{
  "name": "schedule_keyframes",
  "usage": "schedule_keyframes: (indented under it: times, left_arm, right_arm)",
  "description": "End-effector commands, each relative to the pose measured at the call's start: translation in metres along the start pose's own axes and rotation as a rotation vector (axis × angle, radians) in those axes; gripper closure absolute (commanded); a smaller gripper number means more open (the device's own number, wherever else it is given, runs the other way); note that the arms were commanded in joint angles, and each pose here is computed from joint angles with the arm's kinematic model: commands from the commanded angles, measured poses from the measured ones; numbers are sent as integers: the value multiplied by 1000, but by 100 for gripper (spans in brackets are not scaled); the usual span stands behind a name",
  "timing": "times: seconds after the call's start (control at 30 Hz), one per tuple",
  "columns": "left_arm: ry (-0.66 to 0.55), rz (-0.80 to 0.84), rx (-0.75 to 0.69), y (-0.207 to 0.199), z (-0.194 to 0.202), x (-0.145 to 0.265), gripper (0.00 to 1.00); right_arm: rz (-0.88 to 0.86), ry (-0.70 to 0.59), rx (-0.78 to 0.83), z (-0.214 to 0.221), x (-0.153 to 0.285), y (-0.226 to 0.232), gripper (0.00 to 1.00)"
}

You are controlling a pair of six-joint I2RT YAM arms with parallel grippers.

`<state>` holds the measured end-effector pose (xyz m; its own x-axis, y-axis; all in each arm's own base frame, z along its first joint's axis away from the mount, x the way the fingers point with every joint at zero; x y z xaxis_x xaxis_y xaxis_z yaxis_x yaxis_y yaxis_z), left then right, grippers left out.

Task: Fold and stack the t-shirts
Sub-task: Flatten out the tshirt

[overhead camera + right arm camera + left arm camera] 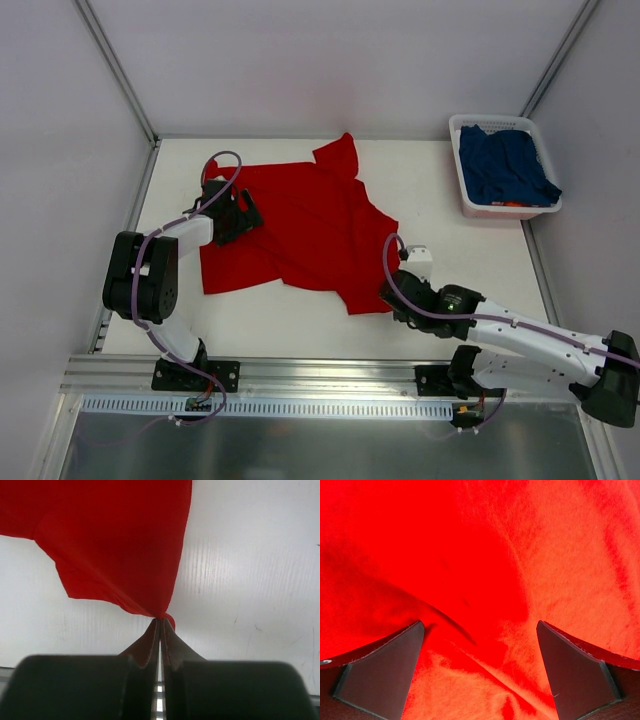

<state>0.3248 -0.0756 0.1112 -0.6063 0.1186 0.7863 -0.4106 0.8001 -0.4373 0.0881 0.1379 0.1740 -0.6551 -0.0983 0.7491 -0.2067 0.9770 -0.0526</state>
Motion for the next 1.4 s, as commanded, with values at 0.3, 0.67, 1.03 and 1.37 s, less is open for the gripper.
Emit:
schedule_keyframes:
  times: [0.3, 0.67, 1.03, 1.37]
  left_arm:
    - [117, -49, -1, 15, 23, -7, 1]
    - [122, -46, -2, 16, 25, -6, 1]
    - [41, 16, -24, 2, 9, 15, 1]
    - [28, 30, -34, 3, 10, 23, 1]
  right_arm:
    - [158, 6, -17, 17, 16, -15, 55]
    - [204, -105, 91, -18, 25, 2, 45]
    - [106, -95, 150, -74, -20, 40, 41]
    - [-67, 65, 145, -107, -116, 51, 41]
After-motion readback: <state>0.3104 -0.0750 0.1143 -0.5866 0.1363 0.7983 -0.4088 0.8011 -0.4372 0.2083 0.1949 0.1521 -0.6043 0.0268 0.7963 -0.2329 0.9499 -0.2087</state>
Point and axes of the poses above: each gripper's point midway between its finger pads, its own x axis back along the fingers, its own y axis along the line the jaws close on, z = x × y, the point moved 10 cm from there along x, back along the fingers, and after that the axes turned 8 degrees about x, right-handed, at the moved point
